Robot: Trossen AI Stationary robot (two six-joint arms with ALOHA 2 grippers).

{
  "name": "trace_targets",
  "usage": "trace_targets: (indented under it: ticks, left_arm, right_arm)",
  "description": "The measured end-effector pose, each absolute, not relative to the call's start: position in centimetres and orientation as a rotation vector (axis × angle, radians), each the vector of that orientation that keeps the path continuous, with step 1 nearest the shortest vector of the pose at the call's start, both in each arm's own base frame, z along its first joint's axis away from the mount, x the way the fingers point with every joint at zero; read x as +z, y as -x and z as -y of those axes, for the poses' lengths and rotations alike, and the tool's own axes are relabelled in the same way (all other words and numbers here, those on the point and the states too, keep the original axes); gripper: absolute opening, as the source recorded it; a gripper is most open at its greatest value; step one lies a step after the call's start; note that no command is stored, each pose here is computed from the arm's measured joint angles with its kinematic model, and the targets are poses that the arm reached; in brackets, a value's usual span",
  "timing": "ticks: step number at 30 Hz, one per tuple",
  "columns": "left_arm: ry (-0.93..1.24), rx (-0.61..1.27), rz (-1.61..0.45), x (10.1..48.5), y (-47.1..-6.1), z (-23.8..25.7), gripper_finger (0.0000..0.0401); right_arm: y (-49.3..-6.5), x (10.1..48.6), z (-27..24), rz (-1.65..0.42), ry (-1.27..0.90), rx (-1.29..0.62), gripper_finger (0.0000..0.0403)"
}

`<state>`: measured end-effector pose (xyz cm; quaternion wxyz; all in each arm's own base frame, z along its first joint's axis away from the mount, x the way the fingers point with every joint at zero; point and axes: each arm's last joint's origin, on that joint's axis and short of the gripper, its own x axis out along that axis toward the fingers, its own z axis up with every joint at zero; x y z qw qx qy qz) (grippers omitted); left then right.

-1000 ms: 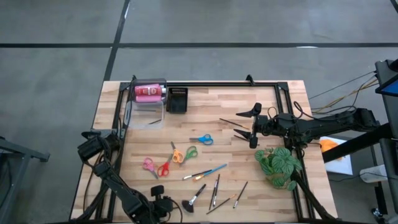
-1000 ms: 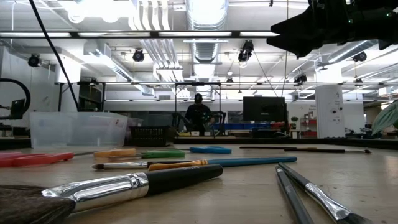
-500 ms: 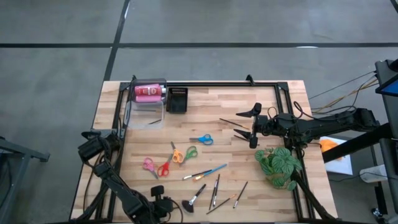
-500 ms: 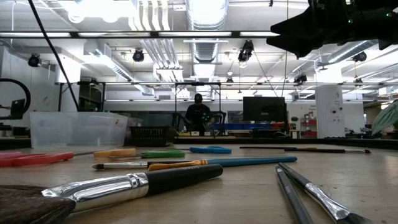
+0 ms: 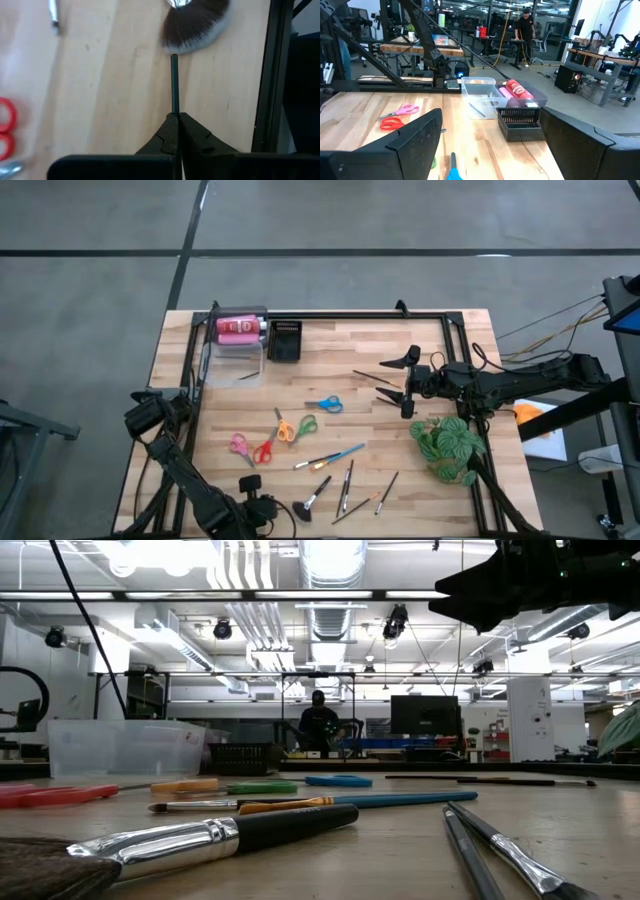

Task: Pick & Place Paint Supplies
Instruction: Put the black paint brush into the transparent bin

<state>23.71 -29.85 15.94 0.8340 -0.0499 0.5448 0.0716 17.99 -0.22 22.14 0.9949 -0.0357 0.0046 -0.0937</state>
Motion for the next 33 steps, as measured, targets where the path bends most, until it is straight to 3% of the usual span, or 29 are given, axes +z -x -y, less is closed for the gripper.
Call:
trace_targets:
  ticks: [12, 33]
  left_arm:
    - [0.087, 0.230, -1.138, 21.6, -23.6, 25.7, 0.0004]
    - [-0.114, 0.487, -1.380, 28.3, -23.3, 12.4, 0.0004]
  right_arm:
    - [-18.0, 22.1, 0.2, -0.009, 0.071, -0.188, 0.0331]
    - [-18.0, 22.1, 0.2, -0.010, 0.071, -0.188, 0.0331]
